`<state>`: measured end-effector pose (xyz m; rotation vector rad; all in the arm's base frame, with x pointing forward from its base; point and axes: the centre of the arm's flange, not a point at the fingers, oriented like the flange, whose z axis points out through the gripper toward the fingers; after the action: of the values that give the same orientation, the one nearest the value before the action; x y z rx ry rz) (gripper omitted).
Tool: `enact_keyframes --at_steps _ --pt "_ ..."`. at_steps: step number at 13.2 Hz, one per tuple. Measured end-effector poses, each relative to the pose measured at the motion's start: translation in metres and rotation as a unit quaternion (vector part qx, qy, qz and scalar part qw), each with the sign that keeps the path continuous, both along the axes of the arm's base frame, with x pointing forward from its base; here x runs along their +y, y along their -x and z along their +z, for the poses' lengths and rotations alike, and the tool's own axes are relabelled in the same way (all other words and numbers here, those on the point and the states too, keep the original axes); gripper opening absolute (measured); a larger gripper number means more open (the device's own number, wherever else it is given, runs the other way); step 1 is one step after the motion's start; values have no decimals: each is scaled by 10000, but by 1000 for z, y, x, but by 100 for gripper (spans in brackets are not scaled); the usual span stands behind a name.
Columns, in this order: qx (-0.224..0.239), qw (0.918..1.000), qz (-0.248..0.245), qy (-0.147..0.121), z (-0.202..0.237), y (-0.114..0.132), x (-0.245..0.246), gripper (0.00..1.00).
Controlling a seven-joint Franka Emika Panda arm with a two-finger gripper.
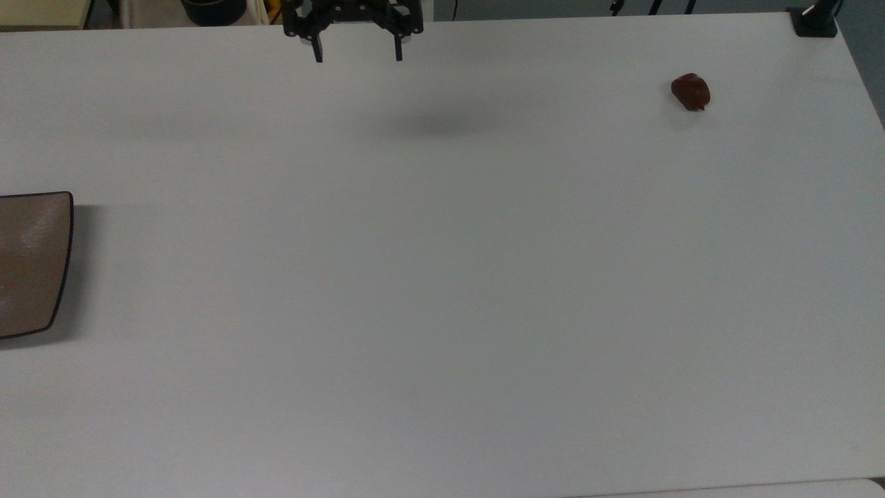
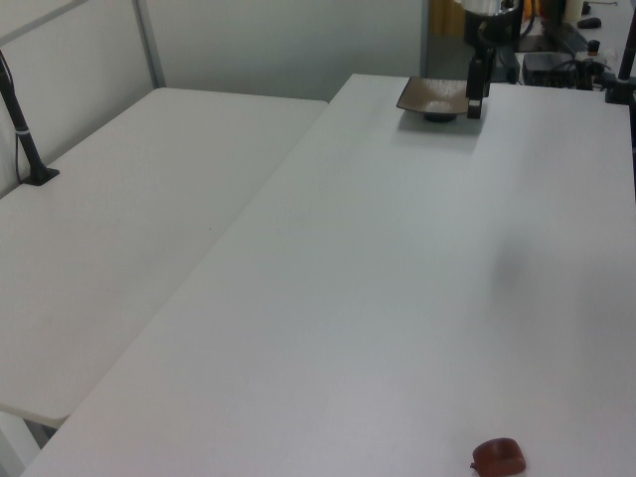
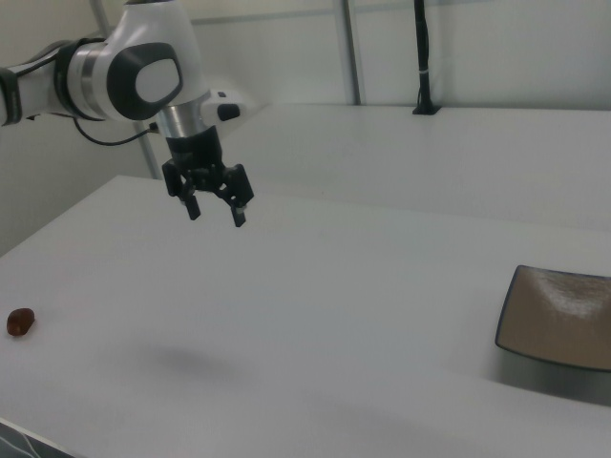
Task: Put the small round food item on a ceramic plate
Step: 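Move the open gripper across the table toward the dark red food item, then lower the open gripper over the dark red food item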
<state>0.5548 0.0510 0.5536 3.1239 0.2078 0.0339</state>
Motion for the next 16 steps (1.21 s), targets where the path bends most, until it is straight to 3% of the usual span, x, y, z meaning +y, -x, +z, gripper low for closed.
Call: enact_keyframes --at_steps 3,6,10,14,16 --pt "48 9991 421 -16 -4 7 48 100" --pt "289 9946 948 -316 -22 27 119 100" --pt "860 9771 1674 -995 -54 67 229 100" --pt "967 9613 2322 -1124 -64 121 322 100" --pt "884 9610 2338 -1187 -69 136 350 100"
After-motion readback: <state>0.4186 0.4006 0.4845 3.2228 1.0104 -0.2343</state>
